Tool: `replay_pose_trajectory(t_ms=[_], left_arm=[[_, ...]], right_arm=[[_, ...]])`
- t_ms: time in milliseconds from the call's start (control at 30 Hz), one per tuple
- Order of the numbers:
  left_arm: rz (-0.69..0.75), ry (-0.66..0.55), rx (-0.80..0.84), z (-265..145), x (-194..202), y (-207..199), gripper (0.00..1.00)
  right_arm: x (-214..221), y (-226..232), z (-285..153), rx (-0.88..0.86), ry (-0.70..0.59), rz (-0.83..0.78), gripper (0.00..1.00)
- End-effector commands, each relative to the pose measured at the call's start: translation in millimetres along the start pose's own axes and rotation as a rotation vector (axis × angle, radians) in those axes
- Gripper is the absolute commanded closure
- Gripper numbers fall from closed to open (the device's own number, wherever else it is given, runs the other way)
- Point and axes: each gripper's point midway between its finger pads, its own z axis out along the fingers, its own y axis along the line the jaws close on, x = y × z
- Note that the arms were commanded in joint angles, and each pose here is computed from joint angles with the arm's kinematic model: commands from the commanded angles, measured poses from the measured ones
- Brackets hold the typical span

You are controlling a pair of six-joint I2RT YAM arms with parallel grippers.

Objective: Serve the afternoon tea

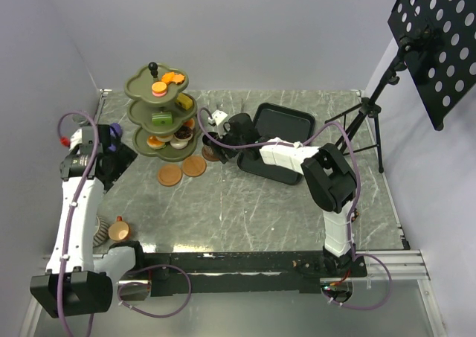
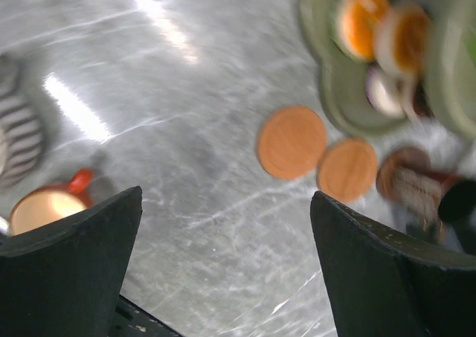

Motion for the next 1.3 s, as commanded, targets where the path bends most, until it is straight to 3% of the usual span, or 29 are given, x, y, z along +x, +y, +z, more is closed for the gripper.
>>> replay_pose_trajectory(t_ms=[0,200,300,433,600,1000,1167,1267], left_arm=[[-0.196,-0.093,-0.15,-10.4,-17.0,39.2,0.0],[-0.335,-0.12,-0.325,-8.4,-13.8,96.2,0.0],[-0.443,-0.13,-0.408,-3.5,-7.3,125.0,0.05],[-0.483,-0.191,-0.515,-0.6,-9.9,147.7,0.1],[-0.505,-0.231,-0.588,17.0,-9.2,163.8,0.12],[-0.478,-0.218,-0.597,69.8,-9.7,166.3,0.2],[-0.425,-0.163,-0.612,94.0,-7.9,170.1,0.34],[-0.42,-0.136,-0.664,98.4,-7.2,181.8,0.58]], right_arm=[[-47.4,-9.5,-18.3,0.048,-0.1,-0.016,0.2],[-65.3,-15.1,-38.0,0.089,-0.139,-0.016,0.19],[-71.7,-18.5,-48.4,0.115,-0.153,-0.02,0.19],[-76.9,-21.9,-57.7,0.137,-0.158,-0.031,0.19],[-87.6,-23.2,-72.7,0.141,-0.183,-0.032,0.18],[-96.0,-22.4,-96.4,0.142,-0.22,-0.042,0.18],[-93.7,-21.9,-99.1,0.14,-0.218,-0.045,0.18],[-92.0,-22.6,-100.0,0.145,-0.214,-0.053,0.18]])
